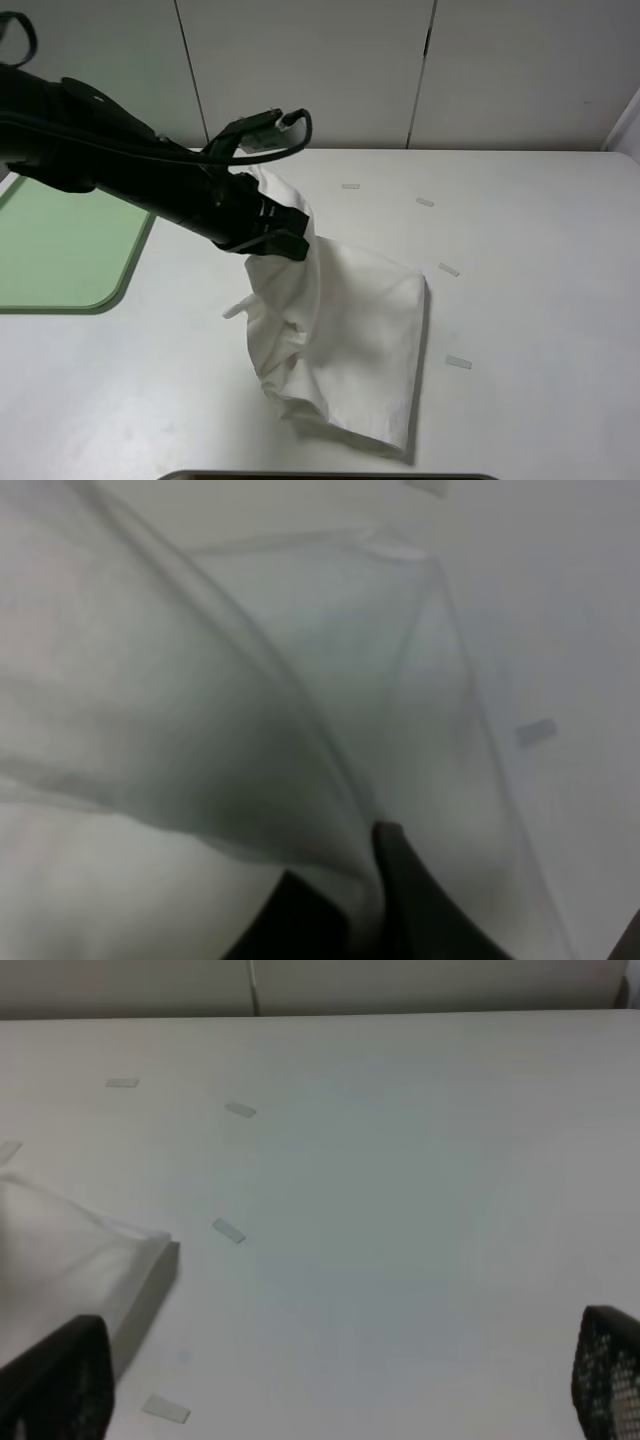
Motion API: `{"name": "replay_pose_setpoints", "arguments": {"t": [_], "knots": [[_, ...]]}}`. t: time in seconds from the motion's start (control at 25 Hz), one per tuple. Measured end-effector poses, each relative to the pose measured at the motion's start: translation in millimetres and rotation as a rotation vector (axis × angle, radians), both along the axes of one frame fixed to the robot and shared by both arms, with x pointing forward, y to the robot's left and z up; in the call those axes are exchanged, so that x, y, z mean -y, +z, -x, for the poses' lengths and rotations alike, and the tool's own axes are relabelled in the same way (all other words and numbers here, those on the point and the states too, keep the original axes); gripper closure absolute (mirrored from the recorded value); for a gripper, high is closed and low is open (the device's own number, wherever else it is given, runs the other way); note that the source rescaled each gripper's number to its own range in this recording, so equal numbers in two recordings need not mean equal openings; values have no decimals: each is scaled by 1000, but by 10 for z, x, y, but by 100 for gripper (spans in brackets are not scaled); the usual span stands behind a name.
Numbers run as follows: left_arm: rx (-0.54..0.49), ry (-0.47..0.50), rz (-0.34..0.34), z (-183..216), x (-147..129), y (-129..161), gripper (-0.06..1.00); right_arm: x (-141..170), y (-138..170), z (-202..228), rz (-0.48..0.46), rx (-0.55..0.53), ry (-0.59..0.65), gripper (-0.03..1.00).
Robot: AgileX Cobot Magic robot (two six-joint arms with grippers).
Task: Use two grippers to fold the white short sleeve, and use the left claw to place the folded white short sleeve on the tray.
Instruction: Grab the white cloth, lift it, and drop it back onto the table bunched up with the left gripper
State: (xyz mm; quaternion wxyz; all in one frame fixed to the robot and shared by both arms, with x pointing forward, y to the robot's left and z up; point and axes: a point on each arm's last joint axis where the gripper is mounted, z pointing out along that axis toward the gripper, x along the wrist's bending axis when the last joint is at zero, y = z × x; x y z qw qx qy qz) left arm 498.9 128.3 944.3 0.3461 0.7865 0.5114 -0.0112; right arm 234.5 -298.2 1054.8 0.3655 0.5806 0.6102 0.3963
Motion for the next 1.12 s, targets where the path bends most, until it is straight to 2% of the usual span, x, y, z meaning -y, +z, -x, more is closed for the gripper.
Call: {"name": "replay_pose_setpoints", "arguments": {"t": [0.12,0.16,0.2,0.52,0.56,0.68,0.72,0.76,0.84,0.88,0.96,1.04,1.08,1.12], "knots": [[15,-18,14,-54,155,1,91,0,0,0,0,0,0,-3],[17,-39,19,-64,265,-16,91,0,0,0,0,0,0,-3],[14,-81,16,-112,512,-110,91,0,0,0,0,0,0,-3],[3,-116,11,-90,738,-218,91,0,0,0,0,0,0,-3],[13,-118,9,-69,833,-240,91,0,0,0,0,0,0,-3],[68,-183,-1,-16,962,-213,78,0,0,0,0,0,0,-3],[68,-183,-1,-16,962,-213,78,0,0,0,0,0,0,-3],[92,-249,-4,28,1020,-195,62,0,0,0,0,0,0,-3],[115,-346,-9,104,1077,-192,44,0,0,0,0,0,0,-3],[115,-346,-9,104,1077,-192,44,0,0,0,0,0,0,-3],[134,-437,-8,170,1117,-189,36,0,0,0,0,0,0,-3],[144,-502,0,223,1148,-185,33,0,0,0,0,0,0,-3],[153,-562,17,268,1173,-175,31,0,0,0,0,0,0,-3],[175,-675,70,354,1225,-144,29,0,0,0,0,0,0,-3]]}}
